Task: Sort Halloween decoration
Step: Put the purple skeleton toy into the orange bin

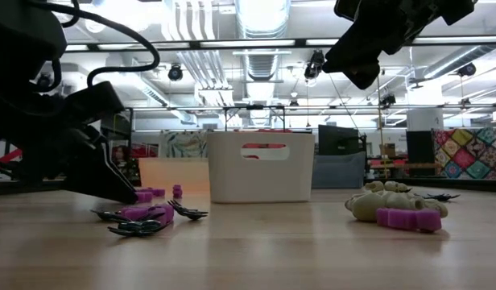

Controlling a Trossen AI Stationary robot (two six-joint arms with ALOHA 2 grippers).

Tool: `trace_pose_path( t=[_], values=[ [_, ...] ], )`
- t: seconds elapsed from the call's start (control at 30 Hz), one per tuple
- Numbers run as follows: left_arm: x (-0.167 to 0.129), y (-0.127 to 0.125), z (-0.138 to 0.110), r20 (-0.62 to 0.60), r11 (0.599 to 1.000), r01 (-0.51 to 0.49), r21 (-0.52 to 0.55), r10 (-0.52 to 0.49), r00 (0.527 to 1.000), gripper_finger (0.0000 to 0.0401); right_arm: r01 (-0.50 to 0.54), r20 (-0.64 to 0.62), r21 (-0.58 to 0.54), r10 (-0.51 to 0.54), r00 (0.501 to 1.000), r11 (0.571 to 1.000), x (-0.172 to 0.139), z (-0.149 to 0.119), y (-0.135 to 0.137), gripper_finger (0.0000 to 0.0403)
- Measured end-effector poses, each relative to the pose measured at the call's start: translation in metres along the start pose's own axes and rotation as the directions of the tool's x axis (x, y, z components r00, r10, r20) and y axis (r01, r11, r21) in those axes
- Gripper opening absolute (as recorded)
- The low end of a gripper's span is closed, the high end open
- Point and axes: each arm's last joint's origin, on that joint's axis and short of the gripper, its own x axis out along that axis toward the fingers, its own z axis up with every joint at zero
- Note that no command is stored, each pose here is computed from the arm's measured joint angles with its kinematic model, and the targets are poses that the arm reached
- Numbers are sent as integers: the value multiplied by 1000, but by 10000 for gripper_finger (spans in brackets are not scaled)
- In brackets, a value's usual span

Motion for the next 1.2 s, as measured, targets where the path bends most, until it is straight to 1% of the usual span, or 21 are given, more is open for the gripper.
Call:
trace_pose_path(
  t=[0.17, 0.33, 0.57, 0.77, 0.93, 1.1, 1.2],
  values=[
    [0, 2, -2, -2, 1000, -6, -26, 6, 1000, 37, 0, 0, 0, 0, 1000, 1000, 0, 0, 0, 84],
    [0, 1, -1, 3, 1000, -5, -30, 5, 1000, 7, 0, 0, 0, 0, 1000, 1000, 0, 0, 0, 84],
    [-8, 0, 9, 17, 999, 36, -25, -35, 999, 3, -2, -1, 0, 2, 1000, 1000, 0, 0, 0, 84],
    [-26, 3, 29, 68, 996, 74, -43, -71, 995, 3, -2, -2, 0, 2, 1000, 1000, 0, 0, 0, 84],
    [-41, 9, 46, 147, 992, 112, -62, -101, 984, 2, -2, -3, -1, 2, 1000, 1000, 0, 0, 0, 84],
    [-57, 18, 64, 256, 991, 74, -109, -43, 966, 2, -1, -5, 20, 1, 1000, 1000, 0, -1, 0, 84],
    [-65, 24, 76, 288, 991, 47, -126, -9, 957, 2, 0, -7, 24, 0, 1000, 1000, 0, -1, 0, 84]
  ],
)
